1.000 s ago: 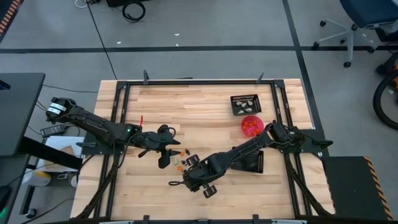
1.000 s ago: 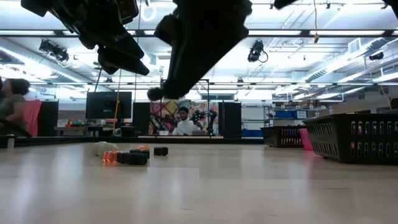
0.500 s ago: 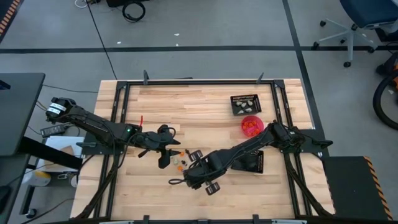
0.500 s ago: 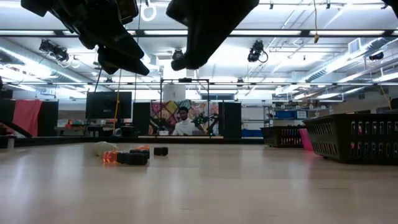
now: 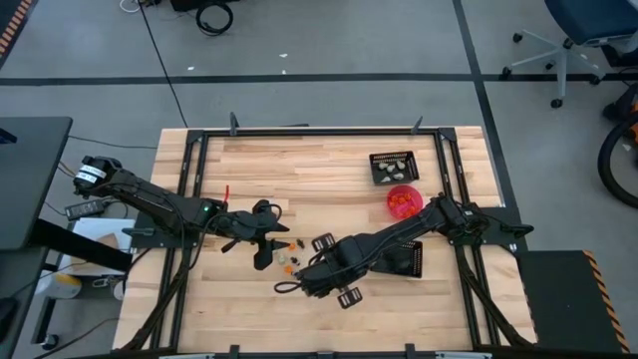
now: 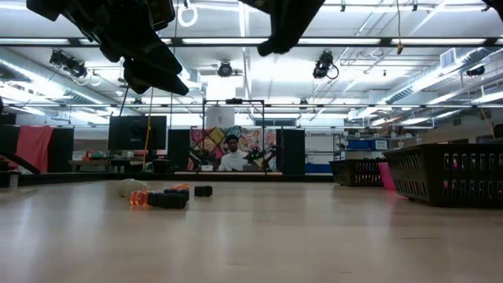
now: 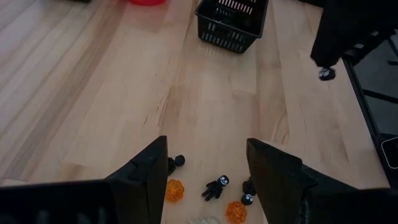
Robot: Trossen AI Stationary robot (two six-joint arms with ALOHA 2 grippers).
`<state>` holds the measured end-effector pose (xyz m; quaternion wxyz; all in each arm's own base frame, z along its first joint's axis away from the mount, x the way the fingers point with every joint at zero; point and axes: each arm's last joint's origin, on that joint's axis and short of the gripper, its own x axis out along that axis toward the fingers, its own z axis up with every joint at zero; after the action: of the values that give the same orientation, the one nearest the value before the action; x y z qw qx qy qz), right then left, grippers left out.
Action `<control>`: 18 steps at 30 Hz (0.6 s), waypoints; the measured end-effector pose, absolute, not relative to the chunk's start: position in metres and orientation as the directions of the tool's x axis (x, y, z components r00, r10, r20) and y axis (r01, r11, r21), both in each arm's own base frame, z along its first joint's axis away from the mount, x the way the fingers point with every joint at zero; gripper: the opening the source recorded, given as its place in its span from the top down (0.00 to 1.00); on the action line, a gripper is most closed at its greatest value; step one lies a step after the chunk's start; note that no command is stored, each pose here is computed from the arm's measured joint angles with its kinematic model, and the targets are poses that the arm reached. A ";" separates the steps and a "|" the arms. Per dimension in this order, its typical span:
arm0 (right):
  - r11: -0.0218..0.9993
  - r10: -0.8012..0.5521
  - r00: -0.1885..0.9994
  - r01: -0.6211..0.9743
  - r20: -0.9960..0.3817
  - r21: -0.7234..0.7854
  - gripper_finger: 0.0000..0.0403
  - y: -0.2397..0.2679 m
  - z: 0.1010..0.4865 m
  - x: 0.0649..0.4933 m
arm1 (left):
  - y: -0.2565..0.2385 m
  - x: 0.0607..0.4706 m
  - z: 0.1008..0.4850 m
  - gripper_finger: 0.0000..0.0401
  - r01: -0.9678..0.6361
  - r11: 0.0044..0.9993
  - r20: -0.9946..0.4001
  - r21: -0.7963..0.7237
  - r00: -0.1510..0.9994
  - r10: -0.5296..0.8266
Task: Sort Halloween decoration
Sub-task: Put the black skeleton toy into the bottom black bin
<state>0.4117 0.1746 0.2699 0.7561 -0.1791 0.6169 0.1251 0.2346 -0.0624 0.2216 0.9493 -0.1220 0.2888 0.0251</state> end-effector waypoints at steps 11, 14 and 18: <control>0.910 -0.035 0.200 -0.399 -0.979 -0.114 0.93 0.174 0.288 0.406 | -0.062 0.235 0.222 0.52 -0.118 0.969 -0.554 -0.217 0.832 -0.023; 0.913 -0.037 0.193 -0.393 -0.980 -0.112 0.93 0.173 0.293 0.404 | -0.062 0.235 0.222 0.52 -0.118 0.969 -0.554 -0.217 0.832 -0.023; 0.917 -0.044 0.179 -0.384 -0.983 -0.111 0.93 0.171 0.299 0.400 | -0.062 0.235 0.222 0.52 -0.118 0.969 -0.554 -0.217 0.832 -0.023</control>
<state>0.4005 0.1712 0.2993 0.7487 -0.1699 0.6307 0.1135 0.2346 -0.0624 0.2216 0.9493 -0.1220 0.2887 0.0250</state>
